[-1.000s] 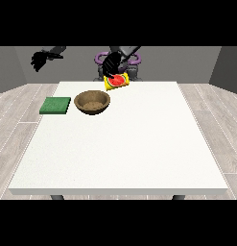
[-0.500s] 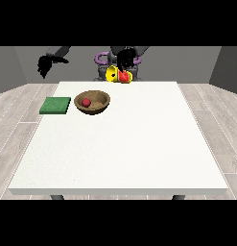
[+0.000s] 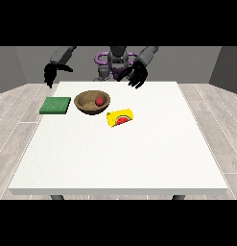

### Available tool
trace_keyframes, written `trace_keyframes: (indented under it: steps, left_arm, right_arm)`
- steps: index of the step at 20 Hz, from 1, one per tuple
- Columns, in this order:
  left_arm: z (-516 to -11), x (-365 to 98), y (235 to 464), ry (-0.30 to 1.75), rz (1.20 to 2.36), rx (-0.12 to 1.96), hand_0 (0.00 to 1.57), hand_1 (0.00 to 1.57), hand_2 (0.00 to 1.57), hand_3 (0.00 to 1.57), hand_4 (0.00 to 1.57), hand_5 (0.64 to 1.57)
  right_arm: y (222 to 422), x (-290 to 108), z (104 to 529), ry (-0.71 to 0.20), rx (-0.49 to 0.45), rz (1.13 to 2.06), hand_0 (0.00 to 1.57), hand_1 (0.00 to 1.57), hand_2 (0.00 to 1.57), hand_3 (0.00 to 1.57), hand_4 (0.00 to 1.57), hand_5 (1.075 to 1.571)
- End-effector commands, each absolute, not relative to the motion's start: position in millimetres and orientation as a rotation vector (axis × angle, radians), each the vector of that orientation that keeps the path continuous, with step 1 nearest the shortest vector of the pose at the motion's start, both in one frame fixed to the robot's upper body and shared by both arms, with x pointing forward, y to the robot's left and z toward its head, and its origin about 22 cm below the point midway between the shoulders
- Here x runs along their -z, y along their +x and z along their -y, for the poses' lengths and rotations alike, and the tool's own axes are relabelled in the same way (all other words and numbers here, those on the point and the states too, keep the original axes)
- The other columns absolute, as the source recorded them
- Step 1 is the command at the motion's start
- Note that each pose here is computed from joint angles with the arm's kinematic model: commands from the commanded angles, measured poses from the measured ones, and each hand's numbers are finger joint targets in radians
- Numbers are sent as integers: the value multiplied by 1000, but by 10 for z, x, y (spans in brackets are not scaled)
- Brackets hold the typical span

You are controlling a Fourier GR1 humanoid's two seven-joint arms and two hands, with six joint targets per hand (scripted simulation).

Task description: Pick the cup and pour the ball into the bowl, then pick the bowl and place it on the pad

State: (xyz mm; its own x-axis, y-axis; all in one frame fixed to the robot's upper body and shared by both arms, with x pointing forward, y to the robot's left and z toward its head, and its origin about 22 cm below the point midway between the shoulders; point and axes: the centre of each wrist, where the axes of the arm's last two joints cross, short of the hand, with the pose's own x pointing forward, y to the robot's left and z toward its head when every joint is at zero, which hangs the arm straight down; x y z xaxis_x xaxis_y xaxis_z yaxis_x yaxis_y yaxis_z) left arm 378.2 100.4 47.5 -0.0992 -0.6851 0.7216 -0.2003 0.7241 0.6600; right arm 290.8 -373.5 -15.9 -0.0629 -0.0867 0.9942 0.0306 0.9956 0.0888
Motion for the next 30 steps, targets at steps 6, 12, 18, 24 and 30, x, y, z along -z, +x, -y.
trace_keyframes:
  steps: [6, 12, 18, 24, 30]
  left_arm:
    - [-1284, -228, 3343, 149, 1842, 236, 0, 0, 0, 0, 0, 1565]
    - [-1770, -378, 3438, 80, 1870, 262, 0, 0, 0, 0, 0, 1564]
    - [-1840, -476, 3376, 99, 1919, 273, 0, 0, 0, 0, 0, 1564]
    - [-2122, -414, 3352, 128, 1909, 247, 0, 0, 0, 0, 0, 1566]
    - [-2040, -411, 3264, 82, 1895, 273, 0, 0, 0, 0, 0, 1566]
  right_arm:
    - [3089, 293, 3130, -16, 215, 1652, 0, 0, 0, 0, 295, 1570]
    - [3201, 392, 3162, -25, 265, 1634, 0, 0, 0, 0, 315, 1569]
    - [3229, 563, 3288, -68, 290, 1674, 0, 0, 0, 0, 244, 1566]
    - [3368, 515, 3281, -33, 263, 1641, 0, 0, 0, 0, 116, 1563]
    - [3364, 793, 2718, -40, 279, 1585, 0, 0, 0, 0, 139, 1565]
